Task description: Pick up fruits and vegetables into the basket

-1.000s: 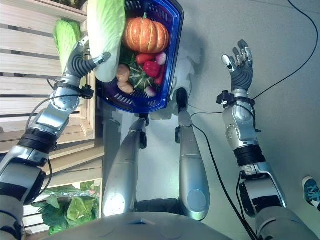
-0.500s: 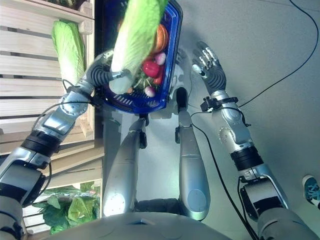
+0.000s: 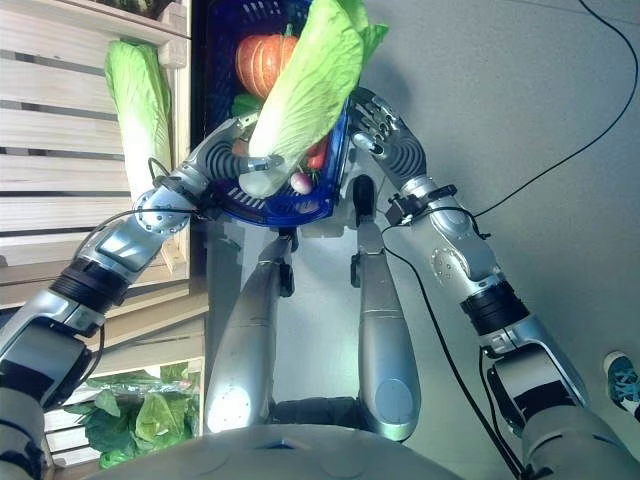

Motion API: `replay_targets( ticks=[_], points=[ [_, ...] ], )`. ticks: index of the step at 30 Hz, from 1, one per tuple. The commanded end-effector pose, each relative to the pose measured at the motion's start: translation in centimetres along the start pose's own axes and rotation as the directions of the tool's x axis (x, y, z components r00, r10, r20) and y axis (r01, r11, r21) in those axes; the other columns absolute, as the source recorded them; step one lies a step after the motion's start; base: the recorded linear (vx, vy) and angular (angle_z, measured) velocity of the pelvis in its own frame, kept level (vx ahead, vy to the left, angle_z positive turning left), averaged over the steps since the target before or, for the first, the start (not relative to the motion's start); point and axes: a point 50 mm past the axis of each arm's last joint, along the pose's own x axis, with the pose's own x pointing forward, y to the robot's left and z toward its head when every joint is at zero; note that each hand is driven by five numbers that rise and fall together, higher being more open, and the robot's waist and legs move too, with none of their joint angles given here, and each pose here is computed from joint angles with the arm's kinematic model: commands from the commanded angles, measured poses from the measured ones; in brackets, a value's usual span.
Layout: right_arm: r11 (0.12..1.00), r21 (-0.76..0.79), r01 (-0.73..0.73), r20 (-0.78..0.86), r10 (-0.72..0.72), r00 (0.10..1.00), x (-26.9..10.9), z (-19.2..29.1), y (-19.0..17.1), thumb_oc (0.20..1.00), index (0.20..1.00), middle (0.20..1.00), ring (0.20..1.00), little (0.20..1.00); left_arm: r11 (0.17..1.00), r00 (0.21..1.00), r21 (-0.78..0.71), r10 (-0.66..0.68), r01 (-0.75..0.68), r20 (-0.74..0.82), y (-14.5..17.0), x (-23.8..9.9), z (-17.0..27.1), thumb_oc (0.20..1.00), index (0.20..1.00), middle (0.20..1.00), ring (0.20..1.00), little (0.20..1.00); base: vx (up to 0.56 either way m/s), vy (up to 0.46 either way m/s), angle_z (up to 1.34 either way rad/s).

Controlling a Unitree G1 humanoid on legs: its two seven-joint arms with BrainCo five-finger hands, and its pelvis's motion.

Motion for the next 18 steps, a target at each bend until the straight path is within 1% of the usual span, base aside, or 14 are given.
replay_targets(
  ticks=[1,7,13,18],
  points=[
    [0.993,0.035,-0.109,0.067,0.107,0.992,-0.4,1.4,2.0,1.000,1.000,1.000,1.000,1.000,0.999,0.978,0.008,-0.038,0.037,0.208,-0.2,0.2,3.7,0.200,0.200,0.200,0.200,0.200,0.00,0.000,0.00],
    [0.989,0.047,-0.138,0.084,0.134,0.987,-0.2,1.7,2.7,1.000,1.000,1.000,1.000,1.000,0.992,0.965,0.024,-0.124,0.122,0.230,-1.2,0.4,4.3,0.200,0.200,0.200,0.200,0.200,0.00,0.000,0.00],
    [0.985,0.061,-0.164,0.093,0.158,0.983,-0.1,1.9,3.1,1.000,1.000,1.000,1.000,1.000,0.982,0.950,0.037,-0.187,0.184,0.251,-2.2,0.5,4.9,0.200,0.200,0.200,0.200,0.200,0.00,-0.005,0.00],
    [0.979,0.066,-0.192,0.106,0.184,0.977,-0.1,1.9,3.4,1.000,1.000,1.000,1.000,1.000,0.974,0.944,0.056,-0.228,0.221,0.238,-2.8,0.6,5.0,0.200,0.200,0.200,0.200,0.200,0.00,0.000,0.00]
  ],
)
